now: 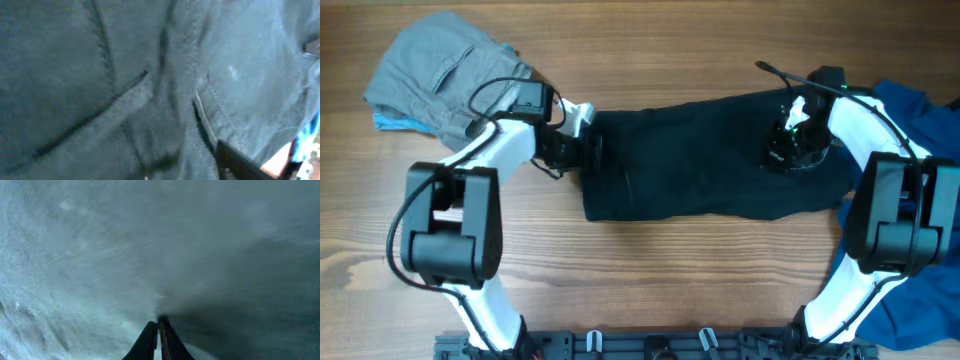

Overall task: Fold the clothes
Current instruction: 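Grasp the left and right ends of the folded black shorts, then lift the left end and fold it rightward toward the right gripper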

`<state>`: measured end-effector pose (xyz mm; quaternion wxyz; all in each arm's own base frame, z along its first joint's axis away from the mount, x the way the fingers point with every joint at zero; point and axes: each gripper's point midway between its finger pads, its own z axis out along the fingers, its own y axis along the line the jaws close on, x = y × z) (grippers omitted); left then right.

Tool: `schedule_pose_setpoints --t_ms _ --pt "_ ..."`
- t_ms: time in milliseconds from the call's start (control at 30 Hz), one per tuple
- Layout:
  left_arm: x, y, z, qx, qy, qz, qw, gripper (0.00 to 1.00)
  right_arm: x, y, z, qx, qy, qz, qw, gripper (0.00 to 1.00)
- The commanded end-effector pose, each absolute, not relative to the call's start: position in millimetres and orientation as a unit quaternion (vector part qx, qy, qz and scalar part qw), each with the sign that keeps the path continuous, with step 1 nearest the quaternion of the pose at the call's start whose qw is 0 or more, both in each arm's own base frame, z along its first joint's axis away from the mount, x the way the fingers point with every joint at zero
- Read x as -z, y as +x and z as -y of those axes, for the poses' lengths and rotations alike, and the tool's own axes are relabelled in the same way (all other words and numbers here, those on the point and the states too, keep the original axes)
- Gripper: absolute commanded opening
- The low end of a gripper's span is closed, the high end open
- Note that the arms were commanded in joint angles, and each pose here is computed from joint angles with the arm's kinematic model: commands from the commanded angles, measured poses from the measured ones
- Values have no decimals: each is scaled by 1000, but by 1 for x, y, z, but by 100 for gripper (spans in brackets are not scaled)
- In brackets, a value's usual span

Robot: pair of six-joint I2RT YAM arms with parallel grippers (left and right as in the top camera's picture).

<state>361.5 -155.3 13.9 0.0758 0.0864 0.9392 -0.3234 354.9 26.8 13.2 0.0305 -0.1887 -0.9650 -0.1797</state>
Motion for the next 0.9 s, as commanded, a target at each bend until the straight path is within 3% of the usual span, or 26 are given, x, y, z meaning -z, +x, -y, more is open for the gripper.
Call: schedule_pose_setpoints --t_ms 0,33,67,200,367,467,767,867 --pt "18 340 162 300 94 -949 33 27 -5 351 -27 165 -175 970 36 4" --pt "18 340 161 299 92 -949 32 11 -5 351 -27 165 -174 970 35 4" --pt "18 340 160 298 90 -950 32 4 -5 351 -27 165 -172 970 36 4" --pt "-1 346 139 293 67 -953 34 4 -30 353 -22 167 -150 974 4 4" --pt "-69 370 91 243 36 -967 69 4 -73 357 -19 170 -142 974 -51 4" --pt "-108 384 84 239 38 -964 107 4 -76 356 -19 169 -134 975 -55 4" --pt "-113 382 84 237 35 -965 109 4 -76 356 -20 169 -130 975 -54 4" --pt "-140 373 73 207 27 -974 92 4 -76 357 -20 169 -130 975 -57 5"
